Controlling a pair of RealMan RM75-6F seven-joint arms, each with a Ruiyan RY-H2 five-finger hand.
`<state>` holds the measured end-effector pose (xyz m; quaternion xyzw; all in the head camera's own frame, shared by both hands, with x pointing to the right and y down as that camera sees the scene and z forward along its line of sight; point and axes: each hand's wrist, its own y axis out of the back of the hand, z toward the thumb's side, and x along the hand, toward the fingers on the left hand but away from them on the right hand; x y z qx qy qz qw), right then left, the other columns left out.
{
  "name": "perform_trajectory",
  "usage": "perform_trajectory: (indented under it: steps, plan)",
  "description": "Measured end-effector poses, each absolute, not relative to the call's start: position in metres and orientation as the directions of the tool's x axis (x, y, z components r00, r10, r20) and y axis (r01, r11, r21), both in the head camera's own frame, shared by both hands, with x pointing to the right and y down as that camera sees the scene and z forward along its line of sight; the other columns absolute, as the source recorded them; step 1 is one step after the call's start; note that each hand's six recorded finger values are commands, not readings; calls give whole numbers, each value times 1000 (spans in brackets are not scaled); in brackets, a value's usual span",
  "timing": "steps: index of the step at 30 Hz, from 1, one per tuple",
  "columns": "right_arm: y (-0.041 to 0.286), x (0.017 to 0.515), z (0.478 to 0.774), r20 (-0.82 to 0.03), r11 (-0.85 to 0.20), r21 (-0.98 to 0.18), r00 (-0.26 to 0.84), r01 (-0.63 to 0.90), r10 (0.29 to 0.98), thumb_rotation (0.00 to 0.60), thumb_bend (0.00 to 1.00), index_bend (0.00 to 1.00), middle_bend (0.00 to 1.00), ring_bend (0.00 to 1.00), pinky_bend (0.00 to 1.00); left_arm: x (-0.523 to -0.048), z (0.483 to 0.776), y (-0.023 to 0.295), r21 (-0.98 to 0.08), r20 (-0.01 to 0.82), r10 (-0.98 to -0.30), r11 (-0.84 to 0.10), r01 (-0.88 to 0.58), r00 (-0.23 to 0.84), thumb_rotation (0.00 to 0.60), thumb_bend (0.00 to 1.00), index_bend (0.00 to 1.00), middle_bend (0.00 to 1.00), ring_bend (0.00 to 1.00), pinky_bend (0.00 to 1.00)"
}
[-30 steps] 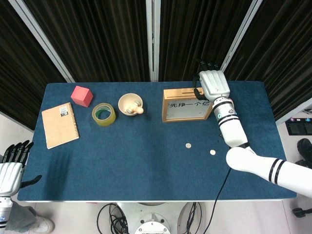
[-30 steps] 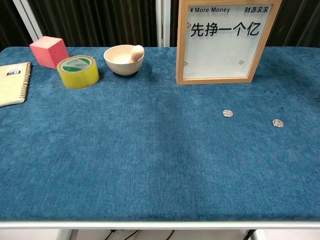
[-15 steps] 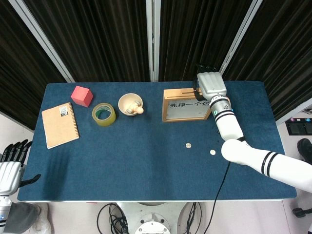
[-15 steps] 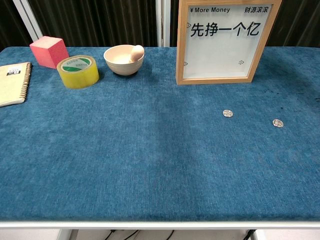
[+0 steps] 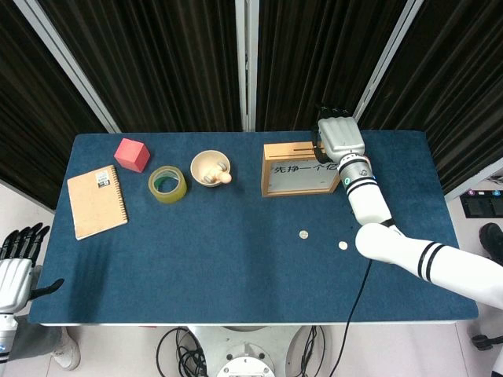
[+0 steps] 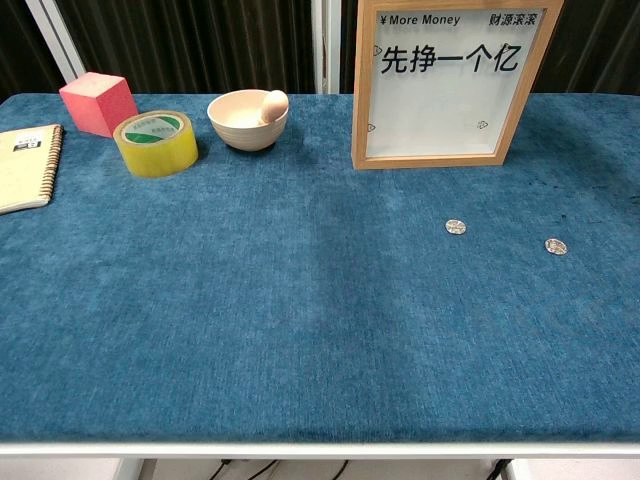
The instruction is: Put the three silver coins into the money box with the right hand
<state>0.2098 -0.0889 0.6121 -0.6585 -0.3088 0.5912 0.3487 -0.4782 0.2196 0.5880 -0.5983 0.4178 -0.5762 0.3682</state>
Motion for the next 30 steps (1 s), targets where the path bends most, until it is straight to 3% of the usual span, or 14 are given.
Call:
perform_trajectory:
  steps: [10,13,16,19,30]
  plan:
    - [-88,210,620,-574,-577,-816,105,1,812,600,456,768,20,0,0,-480,589,219,-921,385,-923,-382,-75,-20,600,42,42,36,0,0]
    - [-88,210,620,-574,-578,-816,107,3,812,600,451,510,3,0,0,-481,589,219,-921,385,-923,-382,-76,-21,600,42,42,36,0,0]
    - [-89,210,619,-567,-571,-821,113,3,816,600,442,140,0,0,0,-482,589,218,-921,385,-923,-382,-78,-23,600,42,42,36,0,0]
    - [-89,210,618,-561,-566,-824,122,13,819,600,415,2,0,0,0,-482,589,217,-921,385,-923,-382,-78,-22,600,42,42,36,0,0]
    - [-89,208,605,-523,-540,-839,177,64,834,600,372,0,0,0,0,-481,588,216,-923,378,-925,-376,-79,-23,600,41,42,36,0,0]
